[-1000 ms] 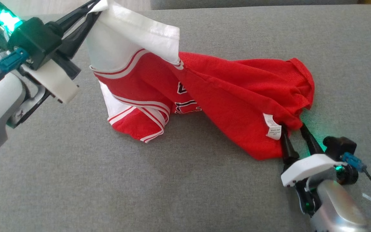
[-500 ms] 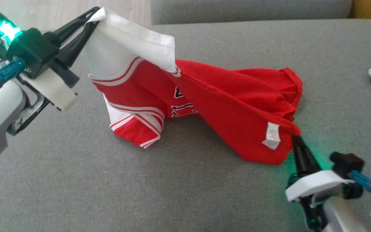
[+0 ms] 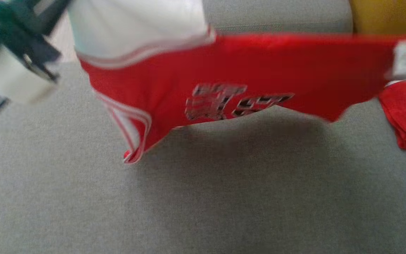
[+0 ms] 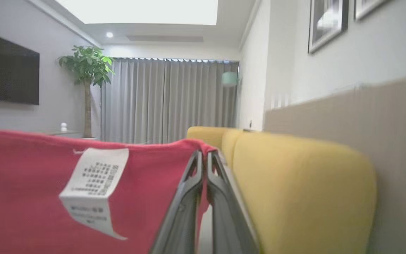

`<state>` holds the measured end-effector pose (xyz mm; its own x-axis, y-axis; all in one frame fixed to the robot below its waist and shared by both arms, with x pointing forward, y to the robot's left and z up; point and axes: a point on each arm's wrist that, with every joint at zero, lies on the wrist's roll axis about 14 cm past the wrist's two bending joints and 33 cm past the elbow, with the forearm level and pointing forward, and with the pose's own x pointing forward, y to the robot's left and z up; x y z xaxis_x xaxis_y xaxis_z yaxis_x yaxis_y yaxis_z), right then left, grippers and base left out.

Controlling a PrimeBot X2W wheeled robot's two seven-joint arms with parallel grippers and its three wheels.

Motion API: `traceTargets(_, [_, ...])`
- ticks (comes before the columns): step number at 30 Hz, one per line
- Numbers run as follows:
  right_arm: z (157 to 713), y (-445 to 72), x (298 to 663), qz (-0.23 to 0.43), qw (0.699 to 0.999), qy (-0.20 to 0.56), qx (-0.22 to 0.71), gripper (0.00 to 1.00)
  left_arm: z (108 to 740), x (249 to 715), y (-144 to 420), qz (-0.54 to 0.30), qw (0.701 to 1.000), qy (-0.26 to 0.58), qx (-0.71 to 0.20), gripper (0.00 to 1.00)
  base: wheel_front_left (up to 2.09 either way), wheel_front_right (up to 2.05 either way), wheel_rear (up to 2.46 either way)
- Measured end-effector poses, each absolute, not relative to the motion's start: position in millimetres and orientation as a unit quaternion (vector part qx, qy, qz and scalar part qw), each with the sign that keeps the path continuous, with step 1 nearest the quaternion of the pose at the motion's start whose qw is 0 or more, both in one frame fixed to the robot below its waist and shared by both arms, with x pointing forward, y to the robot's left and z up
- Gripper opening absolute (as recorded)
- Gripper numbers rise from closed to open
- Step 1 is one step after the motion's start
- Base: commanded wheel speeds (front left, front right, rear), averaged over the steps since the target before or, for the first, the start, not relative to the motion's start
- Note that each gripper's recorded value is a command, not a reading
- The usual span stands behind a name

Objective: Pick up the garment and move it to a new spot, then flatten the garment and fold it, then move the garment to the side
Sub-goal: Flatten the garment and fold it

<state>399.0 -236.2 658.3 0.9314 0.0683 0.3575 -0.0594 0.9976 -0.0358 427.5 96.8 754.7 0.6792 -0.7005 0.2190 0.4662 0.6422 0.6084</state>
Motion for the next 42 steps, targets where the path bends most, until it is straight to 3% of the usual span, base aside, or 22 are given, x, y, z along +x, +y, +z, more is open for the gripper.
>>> traceTargets(3, [714.7,-237.5,412.2,0.028,0.969,-0.236,-0.071,0.00,783.6,427.1,95.8,-0.332,0.864,-0.246,0.288,0.00,0.00,0.00,0.00])
traceTargets(6, [737.6,-228.2,437.8,0.041,0.965,-0.240,-0.098,0.00,796.6,433.3,94.1,-0.337,0.857,-0.256,0.295,0.00,0.00,0.00,0.00])
traceTargets(12, [711.8,-206.4,508.7,0.080,0.976,-0.171,-0.108,0.00,775.7,478.6,94.8,-0.331,0.866,-0.222,0.302,0.00,0.00,0.00,0.00])
traceTargets(16, [705.4,-187.8,557.7,0.103,0.978,-0.152,-0.095,0.00,777.1,516.8,92.3,-0.312,0.866,-0.257,0.294,0.00,0.00,0.00,0.00])
traceTargets(22, [707.9,-177.4,615.8,0.111,0.972,-0.167,-0.119,0.00,798.9,571.7,97.4,-0.226,0.857,-0.314,0.342,0.00,0.00,0.00,0.00])
traceTargets(26, [720.0,-187.6,637.1,0.098,0.961,-0.210,-0.148,0.00,853.3,567.6,89.8,-0.182,0.833,-0.410,0.324,0.00,0.00,0.00,0.00])
traceTargets(29, [720.2,-192.7,644.4,0.095,0.957,-0.223,-0.161,0.00,859.5,565.0,85.1,-0.189,0.826,-0.430,0.312,0.00,0.00,0.00,0.00])
traceTargets(32, [695.7,-198.5,655.0,0.095,0.959,-0.206,-0.168,0.00,826.6,571.9,81.2,-0.225,0.832,-0.407,0.304,0.00,0.00,0.00,0.00])
traceTargets(36, [636.2,-205.8,660.8,0.100,0.971,-0.148,-0.160,0.00,734.7,583.7,86.5,-0.277,0.862,-0.314,0.288,0.00,0.00,0.00,0.00])
traceTargets(42, [532.3,-215.7,637.4,0.110,0.984,-0.040,-0.131,0.00,617.6,555.1,91.4,-0.327,0.895,-0.194,0.234,0.00,0.00,0.00,0.00])
